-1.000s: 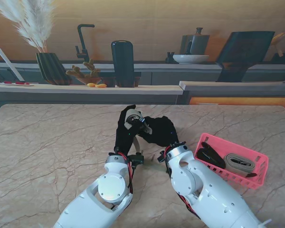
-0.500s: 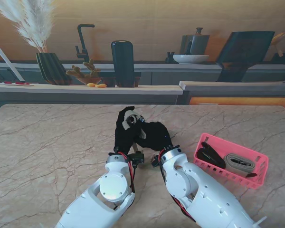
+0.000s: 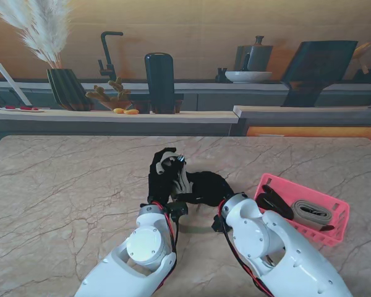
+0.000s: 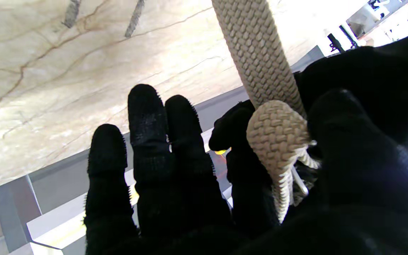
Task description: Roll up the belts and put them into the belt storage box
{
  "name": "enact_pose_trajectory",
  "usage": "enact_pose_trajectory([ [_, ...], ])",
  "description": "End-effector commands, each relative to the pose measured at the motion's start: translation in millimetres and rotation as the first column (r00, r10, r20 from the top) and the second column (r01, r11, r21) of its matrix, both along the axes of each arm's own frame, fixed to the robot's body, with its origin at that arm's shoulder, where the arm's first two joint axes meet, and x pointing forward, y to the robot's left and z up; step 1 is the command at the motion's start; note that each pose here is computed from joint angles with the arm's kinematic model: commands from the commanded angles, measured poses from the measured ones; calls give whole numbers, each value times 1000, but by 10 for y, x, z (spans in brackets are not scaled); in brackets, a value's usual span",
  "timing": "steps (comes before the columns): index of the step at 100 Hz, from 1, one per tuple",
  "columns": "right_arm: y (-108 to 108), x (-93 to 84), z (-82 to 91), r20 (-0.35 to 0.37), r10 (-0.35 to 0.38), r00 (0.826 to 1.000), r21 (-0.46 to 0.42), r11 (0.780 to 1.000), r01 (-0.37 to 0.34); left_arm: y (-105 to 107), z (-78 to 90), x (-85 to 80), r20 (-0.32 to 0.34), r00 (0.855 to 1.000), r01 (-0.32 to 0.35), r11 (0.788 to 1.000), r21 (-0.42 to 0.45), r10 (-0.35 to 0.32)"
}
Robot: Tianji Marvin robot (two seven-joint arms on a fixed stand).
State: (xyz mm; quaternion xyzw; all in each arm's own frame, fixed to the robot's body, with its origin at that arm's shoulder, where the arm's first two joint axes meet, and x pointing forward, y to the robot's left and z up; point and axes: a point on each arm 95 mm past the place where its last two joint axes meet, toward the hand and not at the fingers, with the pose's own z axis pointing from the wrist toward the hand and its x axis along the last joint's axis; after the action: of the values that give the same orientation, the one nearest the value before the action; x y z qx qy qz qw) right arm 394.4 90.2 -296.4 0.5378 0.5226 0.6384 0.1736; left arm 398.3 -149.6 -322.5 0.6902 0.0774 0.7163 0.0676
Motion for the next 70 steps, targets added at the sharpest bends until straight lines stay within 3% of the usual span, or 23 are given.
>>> enact_pose_trajectory([
  [1,-159,-44,-168,-30,-41,999,-20,999,40,-27,145,21,36,999,17,1000,0,-17],
  [26,-361,-102,-70,34,-74,997,38,997,73,-24,85,66,7,998,57,998,20,-57],
  [49,-343,-70,-73,152,-86,985,118,991,68,-51,74,82,5,998,62,998,30,-62],
  [70,-230,15,-75,299,-116,947,216,975,51,-56,42,101,3,999,49,996,71,-49],
])
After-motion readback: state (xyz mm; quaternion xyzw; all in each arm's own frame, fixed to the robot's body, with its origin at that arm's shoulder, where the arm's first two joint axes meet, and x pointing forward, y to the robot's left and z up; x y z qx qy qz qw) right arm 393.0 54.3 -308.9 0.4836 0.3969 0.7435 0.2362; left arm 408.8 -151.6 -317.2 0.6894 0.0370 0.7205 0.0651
